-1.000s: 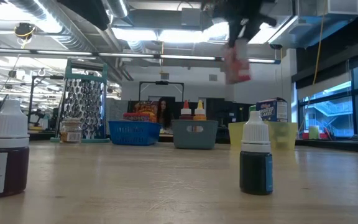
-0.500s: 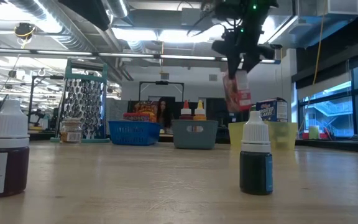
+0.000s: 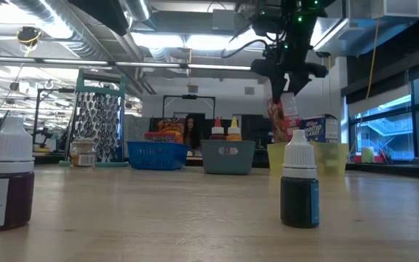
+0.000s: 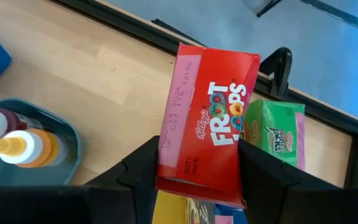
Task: Pick & Place Kitchen Items
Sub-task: Put the red cereal box into the yellow bin, then put the small black food coloring bottle into the dark green bin
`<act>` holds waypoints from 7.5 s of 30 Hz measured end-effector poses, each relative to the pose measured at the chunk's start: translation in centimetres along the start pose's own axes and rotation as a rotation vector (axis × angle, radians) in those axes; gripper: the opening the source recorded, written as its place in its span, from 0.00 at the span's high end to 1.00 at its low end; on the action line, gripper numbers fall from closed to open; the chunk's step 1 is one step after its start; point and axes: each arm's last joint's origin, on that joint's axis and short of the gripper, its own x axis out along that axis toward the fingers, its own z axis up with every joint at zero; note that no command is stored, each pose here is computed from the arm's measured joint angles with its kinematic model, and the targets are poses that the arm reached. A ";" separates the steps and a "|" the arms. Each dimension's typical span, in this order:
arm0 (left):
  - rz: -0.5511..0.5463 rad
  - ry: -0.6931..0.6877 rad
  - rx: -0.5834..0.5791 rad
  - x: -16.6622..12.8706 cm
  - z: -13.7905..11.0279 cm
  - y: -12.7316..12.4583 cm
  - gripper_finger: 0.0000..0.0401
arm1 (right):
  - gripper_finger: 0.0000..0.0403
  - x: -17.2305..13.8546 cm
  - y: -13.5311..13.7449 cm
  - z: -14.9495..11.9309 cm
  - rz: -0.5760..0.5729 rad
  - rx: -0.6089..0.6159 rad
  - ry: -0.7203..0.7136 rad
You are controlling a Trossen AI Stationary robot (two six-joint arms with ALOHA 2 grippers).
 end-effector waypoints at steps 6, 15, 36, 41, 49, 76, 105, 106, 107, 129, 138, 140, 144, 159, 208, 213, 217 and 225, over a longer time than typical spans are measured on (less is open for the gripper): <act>-0.003 -0.004 -0.006 0.0 0.1 0.0 0.37 | 0.56 0.9 -0.5 -0.2 -0.019 0.013 0.008; -0.005 -0.008 -0.011 0.0 0.1 -0.1 0.37 | 0.56 2.4 -0.7 -0.6 -0.015 0.040 -0.002; -0.012 -0.020 -0.030 0.0 0.3 -0.2 0.37 | 0.45 3.8 -0.6 -1.3 0.020 0.037 -0.014; -0.013 -0.021 -0.031 0.0 0.3 -0.2 0.37 | 0.41 3.8 -0.6 -1.2 0.023 0.033 -0.018; -0.013 -0.021 -0.031 0.0 0.3 -0.2 0.37 | 0.41 3.0 -0.4 -0.3 0.036 -0.037 -0.048; -0.234 0.095 -0.075 -1.0 -0.6 -1.4 0.37 | 0.41 -12.1 5.2 -6.5 0.296 -0.616 0.194; -0.169 -0.065 -0.165 -1.2 -0.7 -3.1 0.37 | 0.41 -20.3 6.8 -23.3 0.218 -0.593 0.331; -0.171 -0.064 -0.165 -1.2 -0.7 -3.1 0.37 | 0.41 -20.0 6.7 -23.4 0.216 -0.587 0.354; -0.176 -0.061 -0.163 -1.2 -0.7 -3.1 0.37 | 0.41 -19.8 6.5 -23.5 0.196 -0.590 0.372; -0.198 -0.049 -0.123 -1.1 -0.8 -3.2 0.37 | 0.41 -18.2 5.9 -24.3 0.127 -0.604 0.408; -0.226 -0.040 -0.129 -1.2 -0.7 -3.3 0.37 | 0.41 -17.1 3.3 -23.7 0.084 -0.478 0.467; -0.226 -0.040 -0.129 -1.2 -0.7 -3.3 0.37 | 0.41 -16.5 2.3 -23.6 0.052 -0.424 0.479; -0.226 -0.040 -0.129 -1.2 -0.7 -3.3 0.37 | 0.41 -15.7 0.0 -23.1 0.012 -0.266 0.484; -0.226 -0.043 -0.121 -1.2 -0.7 -3.4 0.37 | 0.41 -10.3 -2.1 -26.0 -0.062 -0.010 0.553; -0.290 -0.085 -0.032 -0.3 -1.0 -4.8 0.37 | 0.41 -4.7 -2.4 -28.1 -0.004 -0.023 0.630; -0.291 -0.085 -0.032 -0.3 -1.0 -4.8 0.37 | 0.41 -4.7 -2.4 -28.1 -0.003 -0.023 0.630; -0.292 -0.084 -0.032 -0.3 -1.0 -4.8 0.37 | 0.41 -4.7 -2.4 -28.1 -0.004 -0.023 0.630; -0.311 -0.075 -0.030 -0.3 -1.1 -4.9 0.37 | 0.41 -4.7 -2.4 -28.1 -0.002 -0.015 0.630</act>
